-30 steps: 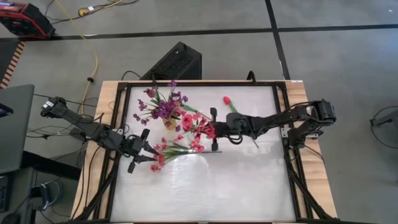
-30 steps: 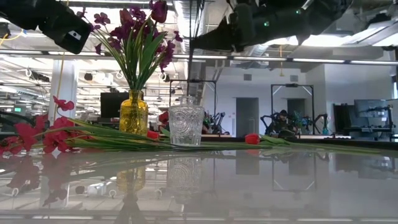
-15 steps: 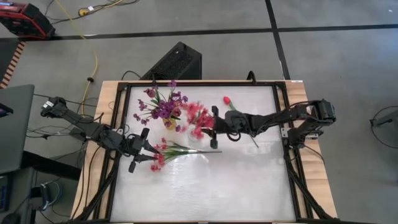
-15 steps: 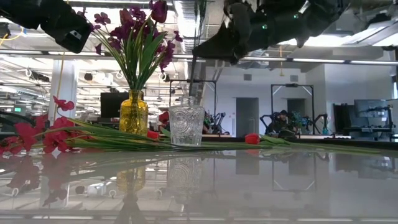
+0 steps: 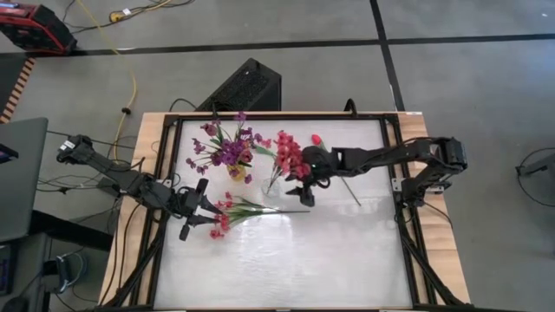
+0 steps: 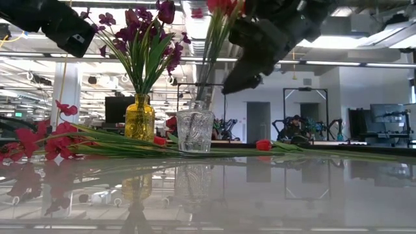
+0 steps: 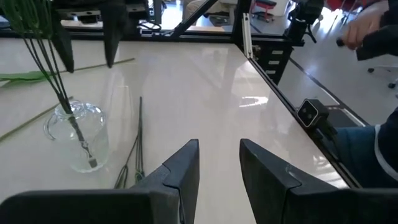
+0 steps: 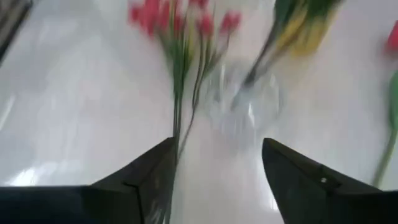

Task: Sort flowers into vase by color
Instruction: Put the pink flower into the transparent flower vase

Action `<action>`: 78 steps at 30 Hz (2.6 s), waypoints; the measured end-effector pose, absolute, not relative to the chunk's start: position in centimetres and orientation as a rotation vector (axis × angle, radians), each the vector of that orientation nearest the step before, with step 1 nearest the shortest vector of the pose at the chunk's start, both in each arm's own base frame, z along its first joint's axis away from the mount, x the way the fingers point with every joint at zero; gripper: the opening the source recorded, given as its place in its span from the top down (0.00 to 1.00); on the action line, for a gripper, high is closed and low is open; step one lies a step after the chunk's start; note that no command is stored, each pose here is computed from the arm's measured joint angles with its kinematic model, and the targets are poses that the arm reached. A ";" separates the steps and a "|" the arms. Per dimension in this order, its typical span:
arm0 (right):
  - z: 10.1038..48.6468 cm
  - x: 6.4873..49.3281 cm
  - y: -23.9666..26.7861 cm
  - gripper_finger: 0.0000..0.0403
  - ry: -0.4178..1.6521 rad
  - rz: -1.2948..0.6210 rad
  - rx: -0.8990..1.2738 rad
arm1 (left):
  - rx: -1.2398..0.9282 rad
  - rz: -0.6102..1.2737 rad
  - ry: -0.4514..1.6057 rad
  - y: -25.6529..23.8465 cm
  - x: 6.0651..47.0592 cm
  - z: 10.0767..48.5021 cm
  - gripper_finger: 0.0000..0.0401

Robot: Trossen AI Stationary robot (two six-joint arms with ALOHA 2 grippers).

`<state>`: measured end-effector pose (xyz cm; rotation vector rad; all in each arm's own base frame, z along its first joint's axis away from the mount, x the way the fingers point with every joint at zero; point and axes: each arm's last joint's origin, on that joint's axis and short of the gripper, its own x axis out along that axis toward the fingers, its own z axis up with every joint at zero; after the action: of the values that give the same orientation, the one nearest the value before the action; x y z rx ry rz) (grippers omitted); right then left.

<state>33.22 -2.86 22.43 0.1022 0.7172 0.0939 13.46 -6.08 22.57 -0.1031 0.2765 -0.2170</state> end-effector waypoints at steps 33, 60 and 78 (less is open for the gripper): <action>24.1 31.2 7.9 0.32 0.884 0.220 0.137 | -0.149 -0.253 0.539 -7.6 15.9 19.0 0.74; 15.3 38.2 12.6 0.32 0.711 -0.030 -0.100 | -0.064 -0.288 0.518 -7.7 16.0 19.0 0.74; 13.1 41.9 6.6 0.34 0.912 -0.183 0.051 | -0.075 -0.285 0.521 -7.7 15.9 19.0 0.74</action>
<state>41.95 6.63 13.08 0.0515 0.9117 -0.1828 15.94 -7.67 19.04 -0.0752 0.5211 -0.2854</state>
